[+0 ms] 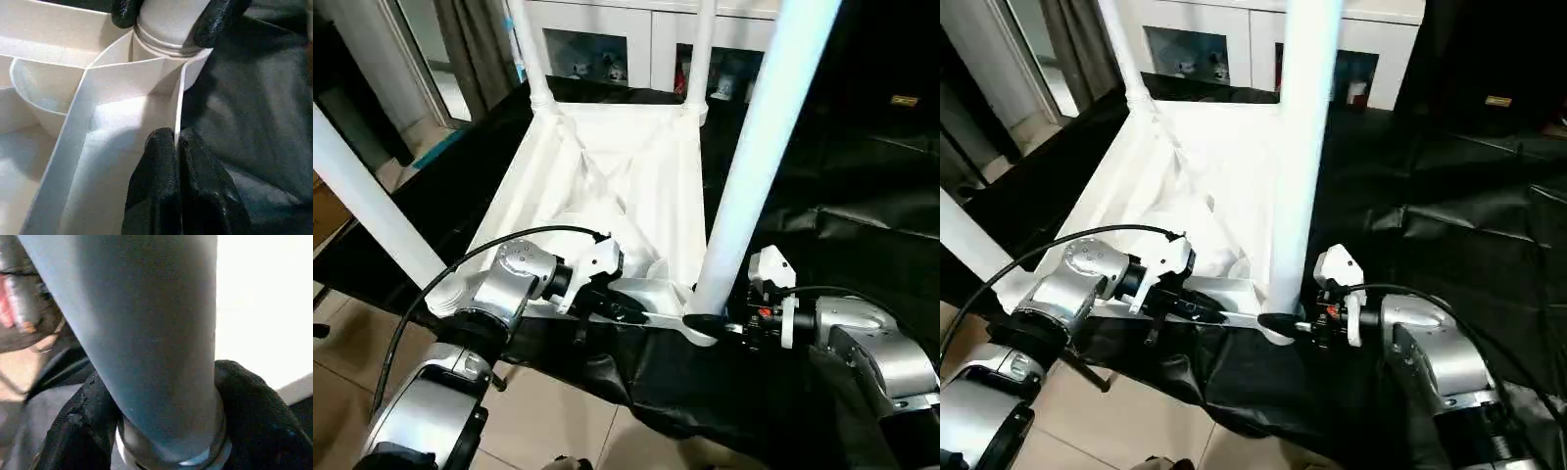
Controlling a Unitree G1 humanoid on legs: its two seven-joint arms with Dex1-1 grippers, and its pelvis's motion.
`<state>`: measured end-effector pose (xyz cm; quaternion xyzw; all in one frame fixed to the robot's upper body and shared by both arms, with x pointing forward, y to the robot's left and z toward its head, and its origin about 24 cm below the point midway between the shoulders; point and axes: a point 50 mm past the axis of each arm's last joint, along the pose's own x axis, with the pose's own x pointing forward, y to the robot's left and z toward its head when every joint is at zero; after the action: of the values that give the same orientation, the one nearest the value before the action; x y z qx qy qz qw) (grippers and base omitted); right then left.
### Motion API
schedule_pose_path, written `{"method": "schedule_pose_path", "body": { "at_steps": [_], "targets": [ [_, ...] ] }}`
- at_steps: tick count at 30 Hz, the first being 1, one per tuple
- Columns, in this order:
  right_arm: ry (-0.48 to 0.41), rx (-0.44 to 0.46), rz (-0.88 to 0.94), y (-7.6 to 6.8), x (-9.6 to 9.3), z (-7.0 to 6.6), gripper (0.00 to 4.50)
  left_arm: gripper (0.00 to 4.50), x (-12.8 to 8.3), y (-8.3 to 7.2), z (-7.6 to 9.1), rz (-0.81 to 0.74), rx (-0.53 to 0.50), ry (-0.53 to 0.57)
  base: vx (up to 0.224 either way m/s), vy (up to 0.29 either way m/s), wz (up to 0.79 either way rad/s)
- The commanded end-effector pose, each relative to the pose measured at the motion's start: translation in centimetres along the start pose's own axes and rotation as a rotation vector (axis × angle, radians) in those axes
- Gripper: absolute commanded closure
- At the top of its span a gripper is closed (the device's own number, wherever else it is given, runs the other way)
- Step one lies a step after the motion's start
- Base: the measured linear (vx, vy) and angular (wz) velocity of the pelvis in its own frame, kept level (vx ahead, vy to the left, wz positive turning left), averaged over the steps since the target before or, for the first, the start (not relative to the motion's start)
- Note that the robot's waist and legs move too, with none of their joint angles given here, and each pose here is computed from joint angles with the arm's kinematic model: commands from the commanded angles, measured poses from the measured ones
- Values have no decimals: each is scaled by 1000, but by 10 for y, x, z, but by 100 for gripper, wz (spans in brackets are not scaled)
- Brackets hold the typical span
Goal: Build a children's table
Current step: Rotate leg to tighten
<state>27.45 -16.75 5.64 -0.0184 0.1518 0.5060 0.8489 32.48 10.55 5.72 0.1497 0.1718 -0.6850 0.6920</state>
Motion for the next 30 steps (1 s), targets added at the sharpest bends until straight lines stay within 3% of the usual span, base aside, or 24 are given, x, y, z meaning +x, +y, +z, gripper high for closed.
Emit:
{"method": "schedule_pose_path", "body": {
  "at_steps": [1,2,6,14,15,16,21,30],
  "targets": [
    [15,50,-79,4,16,-14,190,450,14,7,10,107,-19,-74,0,0,0],
    [15,50,-79,4,16,-14,190,450,14,7,10,107,-19,-74,0,0,0],
    [-30,176,-402,0,49,-27,191,450,49,18,31,328,-71,-149,0,0,0],
    [-76,218,-441,8,74,-21,192,450,75,12,44,355,-75,-182,0,0,0],
    [-88,212,-415,10,75,-19,136,450,77,9,45,326,-64,-184,0,0,0],
    [-109,223,-388,12,76,-17,122,450,78,8,44,308,-55,-185,0,0,0],
    [-125,163,-246,19,71,-10,77,450,72,3,39,222,-33,-175,0,0,0],
    [-60,47,21,23,37,-4,77,450,44,-1,24,57,16,-104,0,0,0]
  ]
}}
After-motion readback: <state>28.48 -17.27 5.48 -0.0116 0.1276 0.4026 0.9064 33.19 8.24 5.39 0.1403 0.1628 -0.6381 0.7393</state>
